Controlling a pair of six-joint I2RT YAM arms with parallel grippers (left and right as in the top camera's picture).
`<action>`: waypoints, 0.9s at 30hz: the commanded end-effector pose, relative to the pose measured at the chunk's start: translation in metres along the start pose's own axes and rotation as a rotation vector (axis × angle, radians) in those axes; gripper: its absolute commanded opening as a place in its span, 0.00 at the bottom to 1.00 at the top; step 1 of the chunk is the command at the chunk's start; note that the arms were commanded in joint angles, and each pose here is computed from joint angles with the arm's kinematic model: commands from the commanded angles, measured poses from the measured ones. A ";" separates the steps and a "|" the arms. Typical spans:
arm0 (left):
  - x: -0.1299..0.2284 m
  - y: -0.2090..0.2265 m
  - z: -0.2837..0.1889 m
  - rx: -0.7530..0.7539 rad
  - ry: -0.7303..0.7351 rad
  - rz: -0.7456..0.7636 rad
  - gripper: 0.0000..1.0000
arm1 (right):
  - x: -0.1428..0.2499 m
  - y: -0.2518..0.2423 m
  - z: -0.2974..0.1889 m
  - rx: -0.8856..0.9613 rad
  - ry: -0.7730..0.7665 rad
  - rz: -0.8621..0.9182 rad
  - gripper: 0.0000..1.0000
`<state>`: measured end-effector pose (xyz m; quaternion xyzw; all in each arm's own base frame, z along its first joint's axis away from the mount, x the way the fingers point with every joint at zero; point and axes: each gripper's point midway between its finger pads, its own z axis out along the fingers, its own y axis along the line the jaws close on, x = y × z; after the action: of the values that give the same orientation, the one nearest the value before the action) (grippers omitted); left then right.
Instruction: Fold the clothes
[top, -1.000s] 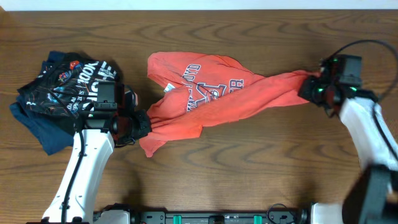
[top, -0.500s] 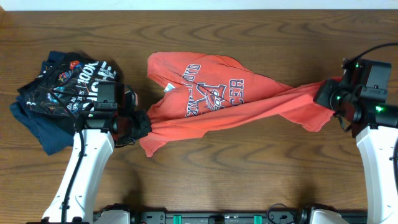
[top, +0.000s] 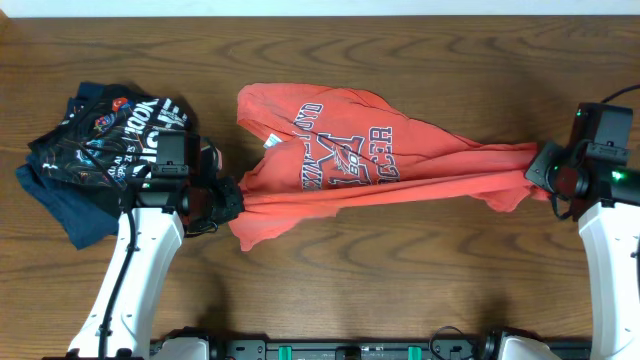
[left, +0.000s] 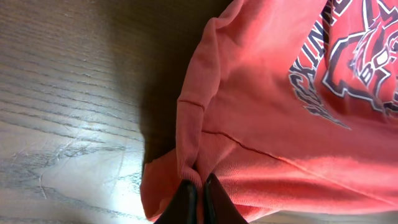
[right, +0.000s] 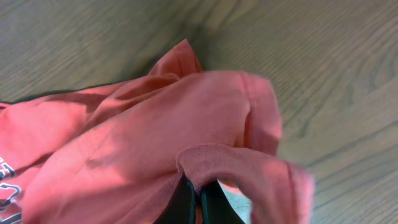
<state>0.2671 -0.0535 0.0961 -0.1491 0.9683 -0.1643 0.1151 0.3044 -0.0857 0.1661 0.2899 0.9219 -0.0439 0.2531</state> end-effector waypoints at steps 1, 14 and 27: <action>-0.002 0.004 0.000 -0.015 -0.013 0.006 0.06 | 0.003 0.012 -0.004 -0.092 0.028 -0.072 0.01; 0.000 0.004 0.000 -0.017 -0.007 0.004 0.06 | 0.001 -0.004 -0.001 -0.041 0.028 -0.026 0.01; -0.001 0.004 0.000 -0.016 -0.010 0.005 0.06 | -0.024 -0.043 -0.002 0.145 -0.086 0.096 0.22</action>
<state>0.2676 -0.0553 0.0968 -0.1478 0.9675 -0.1693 0.1155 0.3039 -0.1152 0.1722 0.3410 0.8969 -0.0680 0.2733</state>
